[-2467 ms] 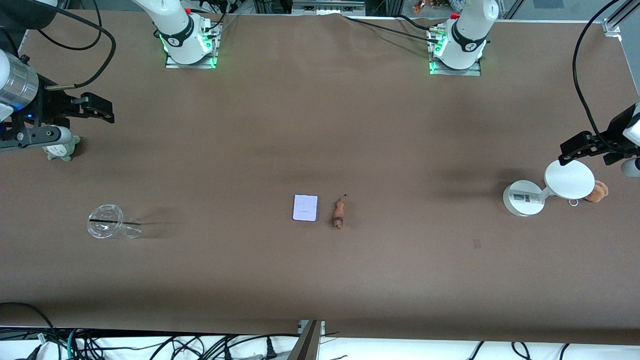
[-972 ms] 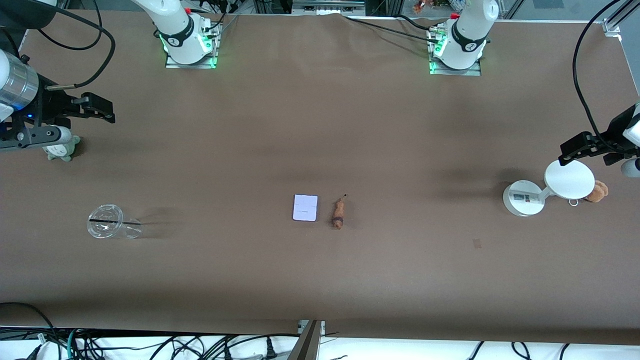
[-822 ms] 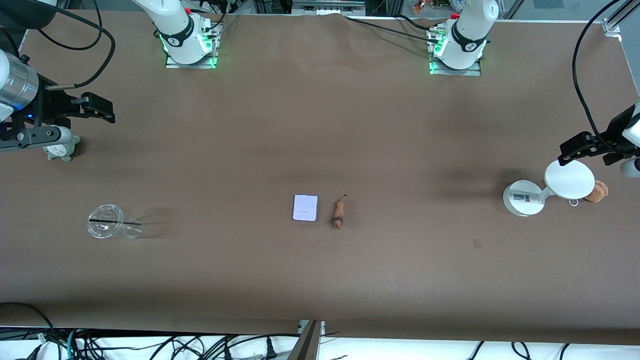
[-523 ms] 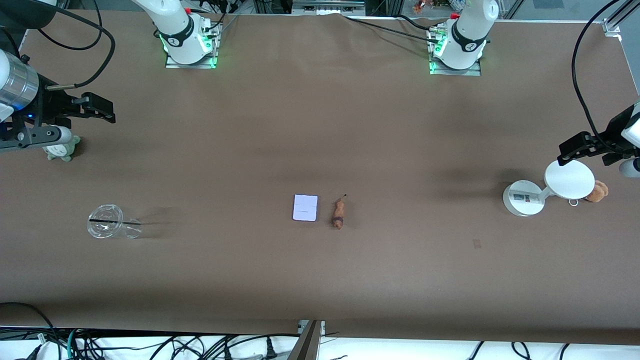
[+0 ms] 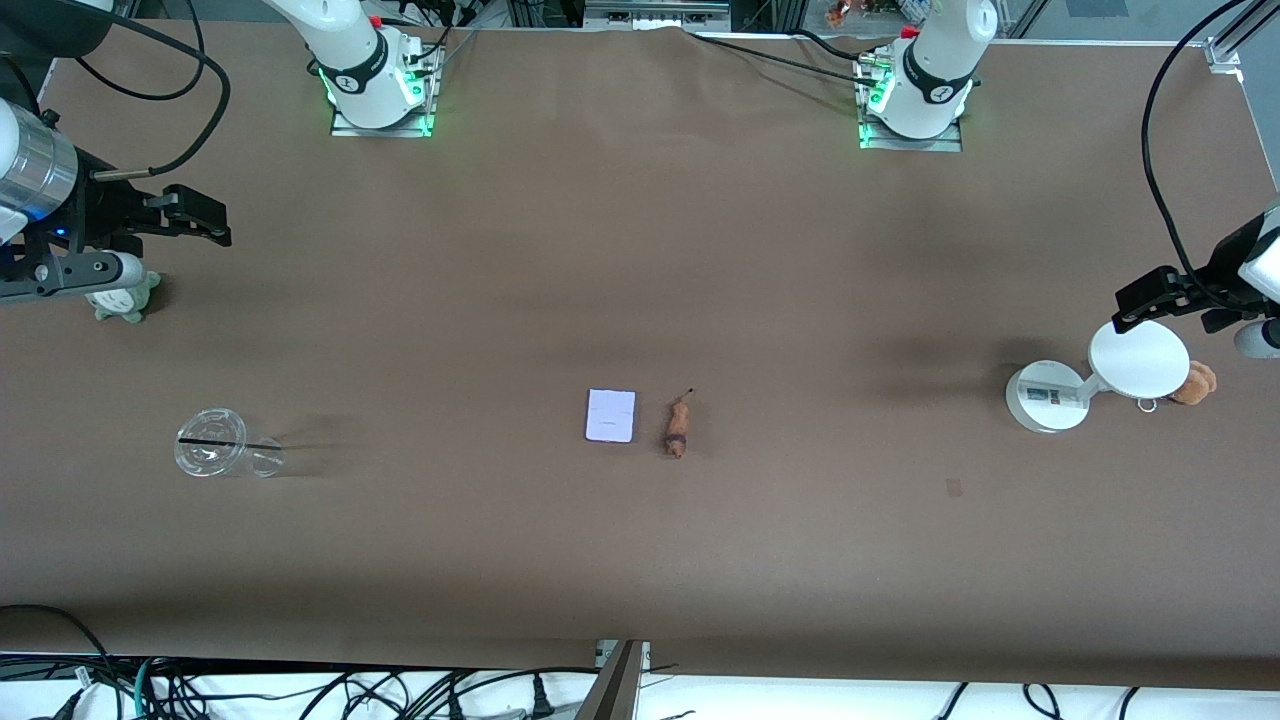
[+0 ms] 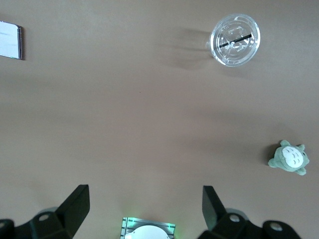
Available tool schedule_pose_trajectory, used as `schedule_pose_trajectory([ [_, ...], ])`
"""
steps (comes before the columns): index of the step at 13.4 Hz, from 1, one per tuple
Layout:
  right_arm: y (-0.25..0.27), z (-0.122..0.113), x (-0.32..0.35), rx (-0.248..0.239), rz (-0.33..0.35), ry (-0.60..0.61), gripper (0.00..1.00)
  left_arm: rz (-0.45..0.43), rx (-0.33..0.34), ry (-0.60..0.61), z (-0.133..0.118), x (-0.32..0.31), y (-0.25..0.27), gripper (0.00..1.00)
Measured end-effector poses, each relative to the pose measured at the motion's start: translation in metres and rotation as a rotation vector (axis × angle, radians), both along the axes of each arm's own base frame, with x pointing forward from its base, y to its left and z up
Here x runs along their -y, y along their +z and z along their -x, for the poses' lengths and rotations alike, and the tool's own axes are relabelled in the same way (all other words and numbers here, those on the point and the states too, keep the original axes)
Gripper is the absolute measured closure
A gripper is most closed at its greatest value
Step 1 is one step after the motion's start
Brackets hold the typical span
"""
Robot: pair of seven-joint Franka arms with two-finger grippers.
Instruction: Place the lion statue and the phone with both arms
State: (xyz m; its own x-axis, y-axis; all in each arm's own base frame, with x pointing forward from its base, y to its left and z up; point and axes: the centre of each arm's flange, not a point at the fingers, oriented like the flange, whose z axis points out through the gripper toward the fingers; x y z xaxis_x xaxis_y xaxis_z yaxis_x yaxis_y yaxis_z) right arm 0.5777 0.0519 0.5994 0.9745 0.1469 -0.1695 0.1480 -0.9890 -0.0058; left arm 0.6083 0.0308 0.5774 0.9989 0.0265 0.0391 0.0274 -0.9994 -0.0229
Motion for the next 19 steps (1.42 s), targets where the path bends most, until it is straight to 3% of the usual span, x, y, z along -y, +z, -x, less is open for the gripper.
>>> schedule_pose_trajectory([
  [13,-0.016,-0.014,-0.002,0.016,0.0,0.0,0.0,0.004,-0.028,-0.022,-0.007,0.012,-0.017,0.0],
  [19,-0.054,-0.031,-0.003,-0.036,0.008,-0.002,0.0,0.009,-0.085,-0.054,-0.02,0.074,-0.055,0.0],
])
